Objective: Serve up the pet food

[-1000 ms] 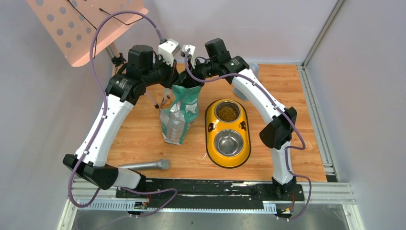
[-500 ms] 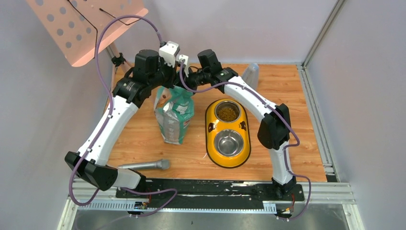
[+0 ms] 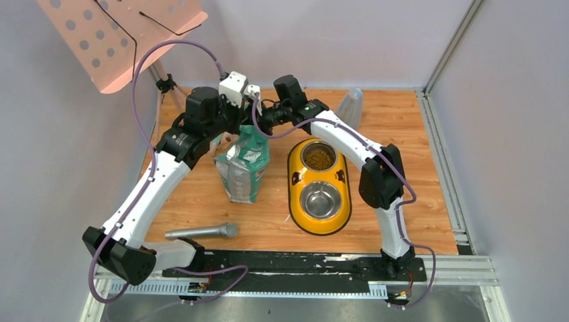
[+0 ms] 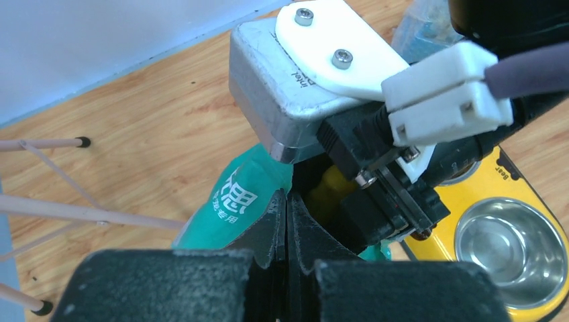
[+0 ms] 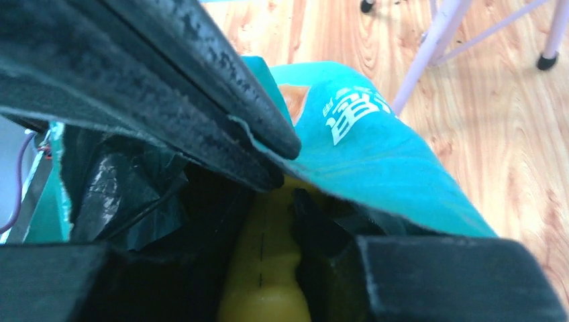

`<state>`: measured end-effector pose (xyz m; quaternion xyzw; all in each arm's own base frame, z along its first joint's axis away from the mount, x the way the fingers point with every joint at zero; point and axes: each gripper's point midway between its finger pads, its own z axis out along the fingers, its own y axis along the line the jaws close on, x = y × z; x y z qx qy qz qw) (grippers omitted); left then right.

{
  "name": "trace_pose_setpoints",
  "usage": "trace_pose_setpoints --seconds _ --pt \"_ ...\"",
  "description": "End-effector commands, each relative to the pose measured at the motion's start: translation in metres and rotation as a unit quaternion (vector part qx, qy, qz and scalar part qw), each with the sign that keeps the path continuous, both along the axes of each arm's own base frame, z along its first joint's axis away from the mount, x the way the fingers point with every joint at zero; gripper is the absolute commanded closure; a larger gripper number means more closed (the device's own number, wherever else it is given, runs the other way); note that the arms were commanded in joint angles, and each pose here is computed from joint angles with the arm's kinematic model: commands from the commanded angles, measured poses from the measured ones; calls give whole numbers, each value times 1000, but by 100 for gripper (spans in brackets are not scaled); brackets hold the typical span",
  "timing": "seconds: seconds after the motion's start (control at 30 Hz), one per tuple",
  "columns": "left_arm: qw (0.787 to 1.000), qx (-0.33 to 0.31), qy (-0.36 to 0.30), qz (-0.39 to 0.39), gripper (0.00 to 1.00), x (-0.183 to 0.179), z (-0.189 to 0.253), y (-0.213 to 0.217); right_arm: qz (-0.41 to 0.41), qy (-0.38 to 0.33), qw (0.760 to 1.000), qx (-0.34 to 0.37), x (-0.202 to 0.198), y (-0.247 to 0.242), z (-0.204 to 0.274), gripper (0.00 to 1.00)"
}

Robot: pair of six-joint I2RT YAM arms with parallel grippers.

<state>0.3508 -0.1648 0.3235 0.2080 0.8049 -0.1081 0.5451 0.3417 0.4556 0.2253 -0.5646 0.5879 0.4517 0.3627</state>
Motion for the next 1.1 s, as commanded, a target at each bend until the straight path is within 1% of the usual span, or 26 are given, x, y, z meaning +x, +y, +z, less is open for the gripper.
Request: trace_pose_setpoints --seconds 0.0,0.07,0.13,0.2,0.3,0.37,0.43,0.57,0.7,0.73,0.77,0.83,0.87,0.97,1.07 --pt "996 60 41 44 100 -16 -35 36 72 363 908 -196 -118 -51 -118 100" --pt "996 61 40 46 100 -17 -37 37 73 403 895 -177 -117 -50 -101 100" --pt "996 58 50 46 100 -21 -44 37 64 443 879 -161 -108 -48 -85 100" --pt "996 51 61 42 100 -25 -49 35 53 459 875 -143 -94 -47 -64 100" --pt "995 54 62 55 100 -21 -49 38 36 426 897 -116 -74 -47 -31 100" --pt "995 58 45 65 100 -13 -39 40 27 421 902 -91 -62 -49 -1 100" --pt "996 55 23 69 100 -4 -25 40 16 421 904 -70 -51 -52 22 100" --pt "997 44 -17 66 100 9 9 36 -21 391 919 -50 -35 -54 51 100" --pt "994 27 -87 60 100 16 61 34 -70 374 924 -32 -18 -54 72 100" --pt "992 19 -110 55 100 17 77 31 -75 382 921 -23 -14 -54 80 100" --pt "991 23 -122 48 100 17 85 30 -76 397 914 -16 -12 -55 87 100" --pt "988 18 -152 32 100 18 105 25 -68 442 894 0 -9 -57 102 100" --pt "986 14 -166 26 100 20 116 22 -61 454 889 7 -9 -57 108 100" --pt "981 18 -194 7 100 21 144 17 -67 466 882 22 0 -58 121 100" --pt "978 46 -204 -25 100 23 150 9 -94 475 874 37 11 -58 132 100"
